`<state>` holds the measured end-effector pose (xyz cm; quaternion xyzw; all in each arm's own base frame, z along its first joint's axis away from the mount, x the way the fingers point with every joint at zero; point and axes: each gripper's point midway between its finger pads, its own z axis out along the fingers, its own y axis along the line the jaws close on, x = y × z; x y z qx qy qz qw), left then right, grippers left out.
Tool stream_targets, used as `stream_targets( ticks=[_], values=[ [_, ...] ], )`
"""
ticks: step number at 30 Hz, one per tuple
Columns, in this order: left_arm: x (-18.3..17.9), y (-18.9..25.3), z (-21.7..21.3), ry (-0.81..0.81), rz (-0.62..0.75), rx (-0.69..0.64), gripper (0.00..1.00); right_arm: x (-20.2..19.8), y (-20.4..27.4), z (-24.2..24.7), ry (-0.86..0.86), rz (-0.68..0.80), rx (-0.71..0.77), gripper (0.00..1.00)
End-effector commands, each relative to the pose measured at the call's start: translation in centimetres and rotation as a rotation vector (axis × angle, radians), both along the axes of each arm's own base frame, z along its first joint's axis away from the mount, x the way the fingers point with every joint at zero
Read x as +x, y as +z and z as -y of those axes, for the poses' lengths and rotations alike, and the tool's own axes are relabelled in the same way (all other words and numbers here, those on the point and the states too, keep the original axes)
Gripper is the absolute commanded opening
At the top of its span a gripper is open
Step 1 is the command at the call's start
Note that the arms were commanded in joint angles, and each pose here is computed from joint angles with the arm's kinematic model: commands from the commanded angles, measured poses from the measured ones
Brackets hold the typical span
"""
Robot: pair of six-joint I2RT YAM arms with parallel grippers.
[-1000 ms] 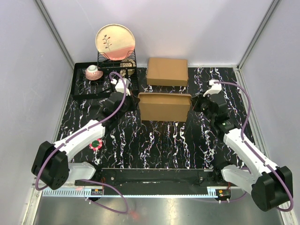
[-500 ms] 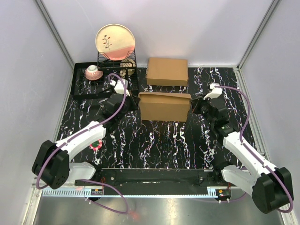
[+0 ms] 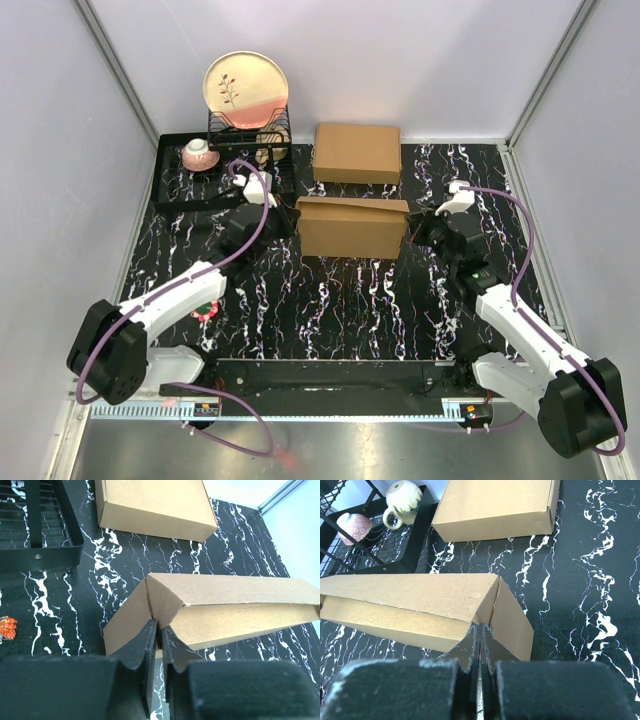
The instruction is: Fold the paper box
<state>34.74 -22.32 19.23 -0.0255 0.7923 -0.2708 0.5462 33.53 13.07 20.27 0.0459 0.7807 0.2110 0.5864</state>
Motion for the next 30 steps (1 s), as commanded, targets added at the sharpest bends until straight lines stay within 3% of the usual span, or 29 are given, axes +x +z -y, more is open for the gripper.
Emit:
stream_targets(
  ticks=[1,7,19,23,30],
  values=[
    [-3.0,-5.4,-1.1,-0.029,-0.199,0.154,0.19,-1.7,-5.4,1.1,-0.026,-0.19,-0.078,0.0],
    [-2.7,-2.4,-1.4,-0.024,-0.129,0.142,0.36,-1.3,-4.4,0.9,-0.027,-0.175,-0.063,0.0],
    [-2.6,2.2,-2.3,0.0,-0.013,0.116,0.43,-1.4,-4.3,0.8,-0.025,-0.194,-0.06,0.0],
    [-2.4,3.6,-2.0,-0.006,0.039,0.072,0.48,-1.4,-4.1,0.8,-0.025,-0.191,-0.059,0.0],
    [-1.9,6.6,-1.7,-0.014,0.128,0.01,0.49,-1.4,-4.1,0.8,-0.021,-0.193,-0.062,0.0]
  ],
)
